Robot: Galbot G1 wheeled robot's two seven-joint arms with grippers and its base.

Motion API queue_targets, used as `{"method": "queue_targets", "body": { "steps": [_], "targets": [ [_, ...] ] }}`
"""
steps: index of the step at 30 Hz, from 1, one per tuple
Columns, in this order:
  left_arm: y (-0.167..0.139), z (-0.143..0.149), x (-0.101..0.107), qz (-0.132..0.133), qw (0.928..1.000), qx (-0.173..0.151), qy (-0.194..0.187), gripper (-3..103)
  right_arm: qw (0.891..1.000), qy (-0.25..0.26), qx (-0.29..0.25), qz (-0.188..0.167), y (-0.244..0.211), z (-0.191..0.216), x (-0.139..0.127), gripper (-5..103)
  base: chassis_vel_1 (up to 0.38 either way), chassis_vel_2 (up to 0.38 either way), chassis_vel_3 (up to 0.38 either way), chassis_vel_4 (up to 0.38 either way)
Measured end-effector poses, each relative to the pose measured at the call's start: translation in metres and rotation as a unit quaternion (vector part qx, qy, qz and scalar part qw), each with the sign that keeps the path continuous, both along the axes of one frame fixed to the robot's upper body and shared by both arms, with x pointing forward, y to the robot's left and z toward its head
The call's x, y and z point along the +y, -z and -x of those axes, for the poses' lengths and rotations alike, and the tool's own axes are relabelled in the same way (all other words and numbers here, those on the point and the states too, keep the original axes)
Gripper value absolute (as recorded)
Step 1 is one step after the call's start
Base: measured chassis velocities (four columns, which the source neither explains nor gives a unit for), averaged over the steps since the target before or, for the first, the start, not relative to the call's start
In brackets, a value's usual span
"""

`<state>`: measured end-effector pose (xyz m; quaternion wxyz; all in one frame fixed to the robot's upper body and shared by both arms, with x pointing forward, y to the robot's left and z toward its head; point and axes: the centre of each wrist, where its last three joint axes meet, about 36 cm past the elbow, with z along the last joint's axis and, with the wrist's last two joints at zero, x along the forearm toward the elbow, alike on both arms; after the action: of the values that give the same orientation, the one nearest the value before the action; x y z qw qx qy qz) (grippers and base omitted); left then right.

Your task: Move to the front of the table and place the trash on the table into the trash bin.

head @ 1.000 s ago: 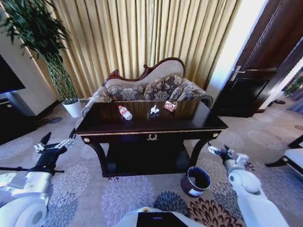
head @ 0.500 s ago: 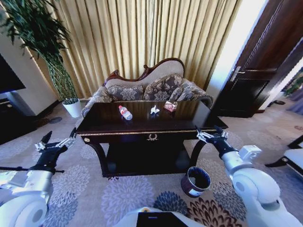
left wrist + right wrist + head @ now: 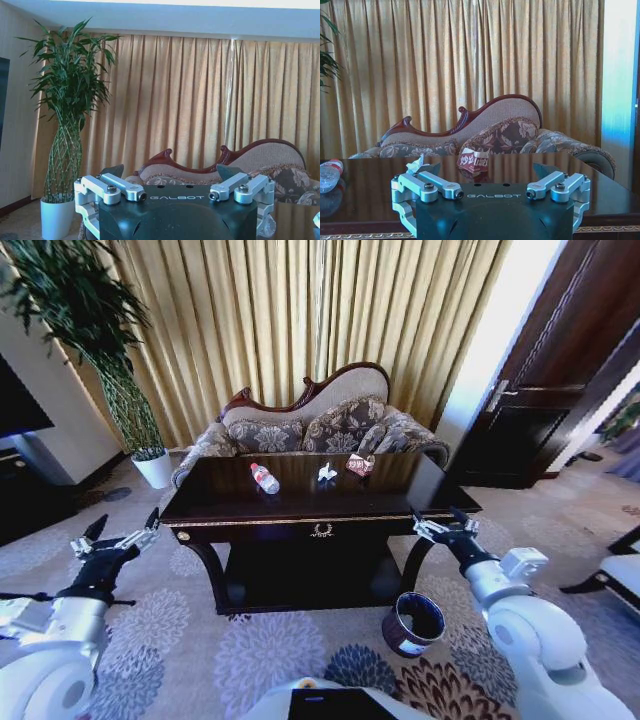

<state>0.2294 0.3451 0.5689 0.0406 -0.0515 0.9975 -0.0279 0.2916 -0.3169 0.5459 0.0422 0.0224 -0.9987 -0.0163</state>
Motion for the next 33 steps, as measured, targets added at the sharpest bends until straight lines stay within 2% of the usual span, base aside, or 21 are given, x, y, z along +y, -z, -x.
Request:
{"method": "queue_targets", "body": {
  "steps": [33],
  "targets": [
    [-0.0003, 0.0019, 0.0020, -0.004, 1.0000, -0.001, -0.006, 100, 1.000, -0.013, 0.000, 0.004, 0.0050, -0.0016, 0.0036, 100, -0.087, 0.087, 0.087, -0.084]
  ]
}}
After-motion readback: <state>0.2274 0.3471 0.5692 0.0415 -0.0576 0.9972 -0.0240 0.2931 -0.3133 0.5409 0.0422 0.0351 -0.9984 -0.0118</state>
